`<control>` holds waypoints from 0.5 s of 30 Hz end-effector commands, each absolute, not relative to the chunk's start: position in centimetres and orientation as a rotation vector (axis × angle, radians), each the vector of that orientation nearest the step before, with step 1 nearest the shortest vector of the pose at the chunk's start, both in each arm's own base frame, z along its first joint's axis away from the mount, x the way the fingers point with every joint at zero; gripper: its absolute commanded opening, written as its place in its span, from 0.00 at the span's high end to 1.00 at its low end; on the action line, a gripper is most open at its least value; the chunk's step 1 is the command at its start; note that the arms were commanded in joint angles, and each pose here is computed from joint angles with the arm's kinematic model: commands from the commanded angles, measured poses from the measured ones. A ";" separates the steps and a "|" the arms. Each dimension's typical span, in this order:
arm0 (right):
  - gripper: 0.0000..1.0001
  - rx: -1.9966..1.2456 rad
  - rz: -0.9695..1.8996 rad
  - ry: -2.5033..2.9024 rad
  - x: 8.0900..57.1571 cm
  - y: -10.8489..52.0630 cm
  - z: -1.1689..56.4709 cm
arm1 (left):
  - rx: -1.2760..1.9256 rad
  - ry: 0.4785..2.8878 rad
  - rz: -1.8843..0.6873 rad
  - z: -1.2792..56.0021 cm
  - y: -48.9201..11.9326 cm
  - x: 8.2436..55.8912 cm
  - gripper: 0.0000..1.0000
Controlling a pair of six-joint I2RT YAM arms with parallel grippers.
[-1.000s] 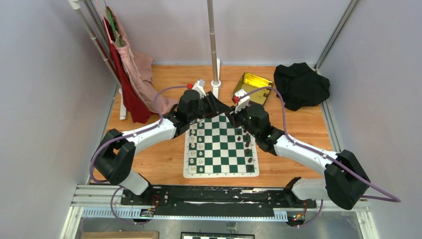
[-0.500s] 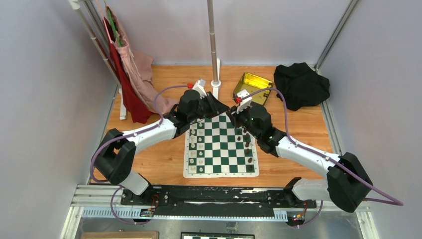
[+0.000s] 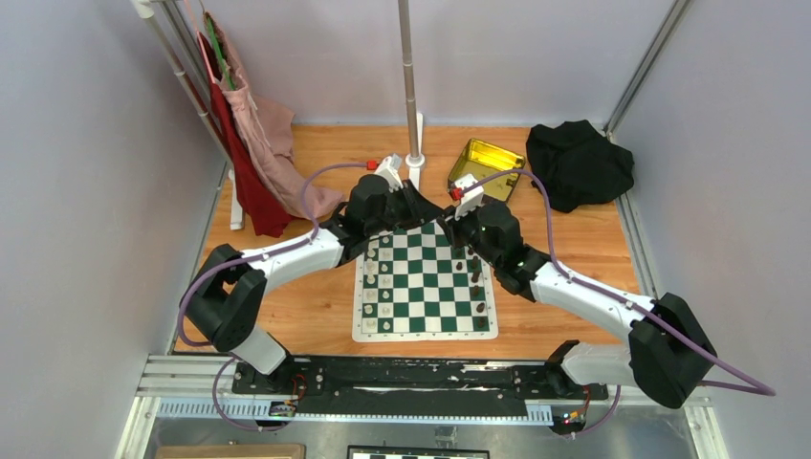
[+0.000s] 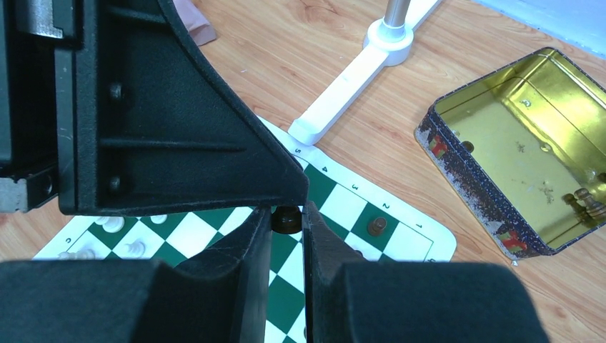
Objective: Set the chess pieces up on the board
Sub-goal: Place the chess piece on the chessboard.
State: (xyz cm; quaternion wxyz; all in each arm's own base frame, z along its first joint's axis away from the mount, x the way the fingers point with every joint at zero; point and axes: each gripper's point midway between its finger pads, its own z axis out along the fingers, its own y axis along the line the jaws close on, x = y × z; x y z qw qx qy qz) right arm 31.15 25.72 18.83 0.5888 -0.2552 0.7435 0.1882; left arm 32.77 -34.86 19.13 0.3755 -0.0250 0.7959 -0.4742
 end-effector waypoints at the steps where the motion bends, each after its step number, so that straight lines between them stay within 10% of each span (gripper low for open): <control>1: 0.78 -0.600 0.453 1.669 31.2 26.4 20.9 | -0.020 2.024 -1.155 18.8 -35.0 33.2 1.00; 6: 0.60 -0.612 0.460 1.676 30.8 26.4 21.1 | -0.005 2.006 -1.123 19.0 -34.9 33.7 1.00; 15: 0.57 -0.622 0.459 1.692 29.9 25.6 21.1 | 0.030 1.971 -1.083 19.7 -34.9 34.3 1.00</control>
